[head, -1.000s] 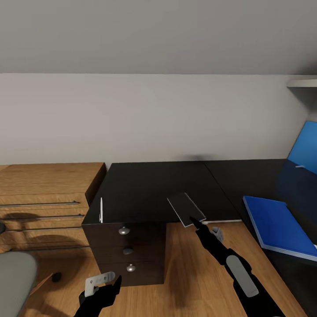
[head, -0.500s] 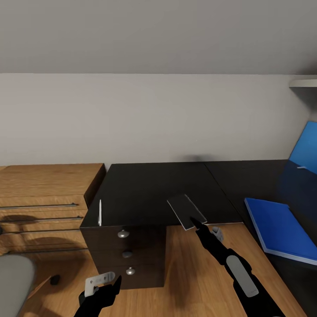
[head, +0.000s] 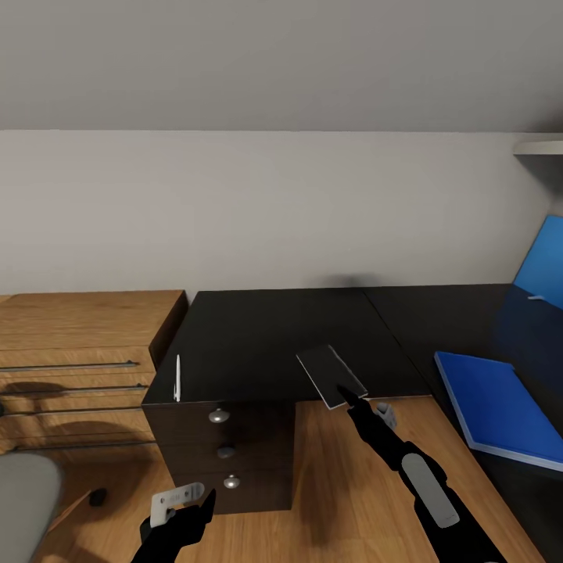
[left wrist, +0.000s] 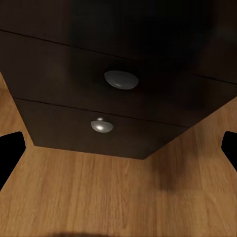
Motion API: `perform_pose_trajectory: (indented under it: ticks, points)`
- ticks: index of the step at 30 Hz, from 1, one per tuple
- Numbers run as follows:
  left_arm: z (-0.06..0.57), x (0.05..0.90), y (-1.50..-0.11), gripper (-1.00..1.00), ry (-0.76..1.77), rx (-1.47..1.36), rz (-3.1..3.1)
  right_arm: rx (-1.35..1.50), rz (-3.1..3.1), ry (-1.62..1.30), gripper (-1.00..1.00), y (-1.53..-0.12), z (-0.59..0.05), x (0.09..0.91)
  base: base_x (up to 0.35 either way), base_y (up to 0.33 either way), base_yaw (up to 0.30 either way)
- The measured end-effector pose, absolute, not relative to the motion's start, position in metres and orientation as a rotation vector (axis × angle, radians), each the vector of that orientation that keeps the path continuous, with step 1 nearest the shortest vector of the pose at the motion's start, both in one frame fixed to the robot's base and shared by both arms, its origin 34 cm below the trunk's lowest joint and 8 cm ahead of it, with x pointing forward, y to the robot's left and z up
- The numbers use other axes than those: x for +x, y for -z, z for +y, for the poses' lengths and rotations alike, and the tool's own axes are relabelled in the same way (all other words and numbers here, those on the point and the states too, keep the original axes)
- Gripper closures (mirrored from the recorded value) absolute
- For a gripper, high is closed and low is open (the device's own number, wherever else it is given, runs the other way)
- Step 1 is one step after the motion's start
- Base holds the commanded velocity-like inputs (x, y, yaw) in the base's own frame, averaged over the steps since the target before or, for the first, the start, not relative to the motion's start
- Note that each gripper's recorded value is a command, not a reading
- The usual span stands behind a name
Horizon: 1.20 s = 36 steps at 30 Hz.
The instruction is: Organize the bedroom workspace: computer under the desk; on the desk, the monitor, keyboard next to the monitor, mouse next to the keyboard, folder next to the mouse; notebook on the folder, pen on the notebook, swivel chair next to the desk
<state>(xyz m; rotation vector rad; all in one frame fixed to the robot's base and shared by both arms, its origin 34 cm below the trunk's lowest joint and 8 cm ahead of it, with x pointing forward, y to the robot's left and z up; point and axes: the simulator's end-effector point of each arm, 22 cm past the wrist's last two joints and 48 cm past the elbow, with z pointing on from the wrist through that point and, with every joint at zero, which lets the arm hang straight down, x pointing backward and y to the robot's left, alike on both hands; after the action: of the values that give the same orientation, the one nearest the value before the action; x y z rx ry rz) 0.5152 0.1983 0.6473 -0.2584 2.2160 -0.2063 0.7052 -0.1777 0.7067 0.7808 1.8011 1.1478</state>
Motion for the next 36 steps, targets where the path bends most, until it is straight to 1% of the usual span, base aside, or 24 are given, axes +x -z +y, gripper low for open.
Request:
perform_pose_trajectory:
  ticks: [36]
  points:
    - [0.1981, 0.5149, -0.6469, -1.00, 0.207, -0.259, 2.218, 0.781, 1.801, -1.147, -1.00, -0.7066, -0.1777, 0.7053, 0.000, 0.000, 0.000]
